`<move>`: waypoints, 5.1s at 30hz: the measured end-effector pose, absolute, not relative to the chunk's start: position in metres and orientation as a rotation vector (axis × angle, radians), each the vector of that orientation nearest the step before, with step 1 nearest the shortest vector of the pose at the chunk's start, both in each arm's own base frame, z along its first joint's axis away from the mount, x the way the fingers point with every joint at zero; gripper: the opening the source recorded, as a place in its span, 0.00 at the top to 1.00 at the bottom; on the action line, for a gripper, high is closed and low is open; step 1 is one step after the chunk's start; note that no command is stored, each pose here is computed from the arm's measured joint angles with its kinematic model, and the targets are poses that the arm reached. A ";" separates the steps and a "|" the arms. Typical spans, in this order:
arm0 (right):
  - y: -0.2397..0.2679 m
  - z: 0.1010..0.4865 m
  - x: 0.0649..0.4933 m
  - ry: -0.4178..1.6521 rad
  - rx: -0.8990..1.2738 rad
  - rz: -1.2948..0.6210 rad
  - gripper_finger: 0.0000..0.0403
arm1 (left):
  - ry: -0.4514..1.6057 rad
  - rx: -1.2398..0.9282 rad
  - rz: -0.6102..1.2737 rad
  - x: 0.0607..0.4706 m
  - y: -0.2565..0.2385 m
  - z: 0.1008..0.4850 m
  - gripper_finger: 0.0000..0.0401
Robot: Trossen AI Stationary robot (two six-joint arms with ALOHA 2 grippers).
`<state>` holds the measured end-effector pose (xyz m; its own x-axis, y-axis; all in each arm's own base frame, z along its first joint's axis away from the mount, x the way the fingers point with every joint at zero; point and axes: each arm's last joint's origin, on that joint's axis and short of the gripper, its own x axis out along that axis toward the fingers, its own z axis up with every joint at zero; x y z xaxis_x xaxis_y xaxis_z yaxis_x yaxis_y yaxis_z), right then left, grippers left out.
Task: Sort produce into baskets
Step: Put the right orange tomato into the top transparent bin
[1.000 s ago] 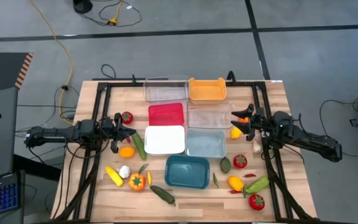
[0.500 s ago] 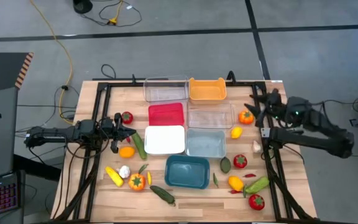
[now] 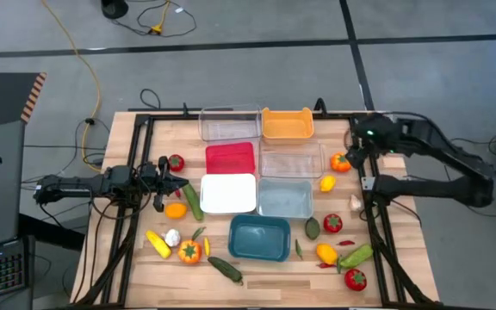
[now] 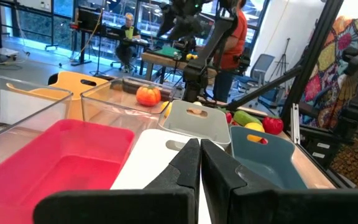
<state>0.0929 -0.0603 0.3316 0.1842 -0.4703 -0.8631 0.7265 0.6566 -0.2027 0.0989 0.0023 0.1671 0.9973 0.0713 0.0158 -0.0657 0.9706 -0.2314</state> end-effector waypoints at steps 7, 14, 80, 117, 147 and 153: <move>-0.087 0.315 0.108 1.436 0.184 -0.776 0.31 | -0.024 -0.233 0.069 0.099 0.002 0.167 1.00; -0.106 0.300 0.122 1.585 0.165 -0.706 0.31 | -0.024 -0.233 0.069 0.099 0.002 0.167 1.00; -0.157 0.163 0.137 1.840 0.367 -0.459 0.18 | -0.023 -0.233 0.069 0.099 0.002 0.167 1.00; -0.206 0.346 0.229 1.041 0.016 -0.672 0.18 | -0.033 -0.204 0.100 0.099 0.003 0.168 1.00; -0.201 0.264 0.374 0.722 -0.144 -0.392 0.14 | -0.062 -0.204 0.214 0.098 0.007 0.169 1.00; -0.201 0.264 0.374 0.723 -0.144 -0.393 0.14 | -0.075 -0.206 0.261 0.098 0.008 0.170 1.00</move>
